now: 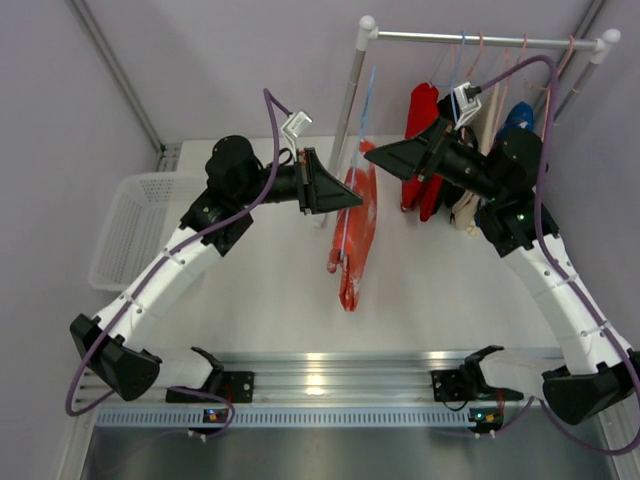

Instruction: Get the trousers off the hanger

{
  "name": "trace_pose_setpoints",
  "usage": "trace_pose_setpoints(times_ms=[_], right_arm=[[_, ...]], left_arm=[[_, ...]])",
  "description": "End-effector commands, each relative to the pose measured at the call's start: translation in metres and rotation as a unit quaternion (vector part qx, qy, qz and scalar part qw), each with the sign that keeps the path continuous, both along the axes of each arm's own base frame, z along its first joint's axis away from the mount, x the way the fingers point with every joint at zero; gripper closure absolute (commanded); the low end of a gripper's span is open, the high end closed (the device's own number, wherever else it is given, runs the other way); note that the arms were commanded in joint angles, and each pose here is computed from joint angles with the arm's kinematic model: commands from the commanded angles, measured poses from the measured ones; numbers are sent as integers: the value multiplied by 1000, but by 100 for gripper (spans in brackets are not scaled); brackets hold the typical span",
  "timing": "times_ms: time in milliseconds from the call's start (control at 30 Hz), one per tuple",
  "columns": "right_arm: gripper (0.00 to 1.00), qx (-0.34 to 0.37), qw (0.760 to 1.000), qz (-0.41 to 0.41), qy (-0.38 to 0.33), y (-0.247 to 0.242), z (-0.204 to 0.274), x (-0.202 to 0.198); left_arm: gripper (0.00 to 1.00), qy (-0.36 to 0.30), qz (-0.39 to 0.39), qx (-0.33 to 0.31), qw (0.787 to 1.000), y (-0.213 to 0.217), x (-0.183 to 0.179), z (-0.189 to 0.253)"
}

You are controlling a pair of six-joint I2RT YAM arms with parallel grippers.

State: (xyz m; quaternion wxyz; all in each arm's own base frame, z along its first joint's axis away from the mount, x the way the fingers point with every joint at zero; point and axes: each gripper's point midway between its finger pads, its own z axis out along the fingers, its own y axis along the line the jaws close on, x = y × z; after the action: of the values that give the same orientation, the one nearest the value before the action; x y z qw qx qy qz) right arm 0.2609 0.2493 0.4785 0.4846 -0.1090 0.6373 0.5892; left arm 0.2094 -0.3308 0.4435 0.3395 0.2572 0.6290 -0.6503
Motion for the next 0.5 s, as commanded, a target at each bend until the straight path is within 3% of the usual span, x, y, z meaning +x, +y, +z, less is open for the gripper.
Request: trace_pose_setpoints(times_ms=[0,200,467], right_arm=[[0,46,997,20,-58,14,51,-11],[1,35,997,53,-32,51,37,-8],[24,29,997,67,12,72,15,-5]], left_arm=[[100,-108,20,-48,993,15,-16,44],[100,-101,27,-47,993,18,-17,40],[100,-100,44,-44,993,19,-12,38]])
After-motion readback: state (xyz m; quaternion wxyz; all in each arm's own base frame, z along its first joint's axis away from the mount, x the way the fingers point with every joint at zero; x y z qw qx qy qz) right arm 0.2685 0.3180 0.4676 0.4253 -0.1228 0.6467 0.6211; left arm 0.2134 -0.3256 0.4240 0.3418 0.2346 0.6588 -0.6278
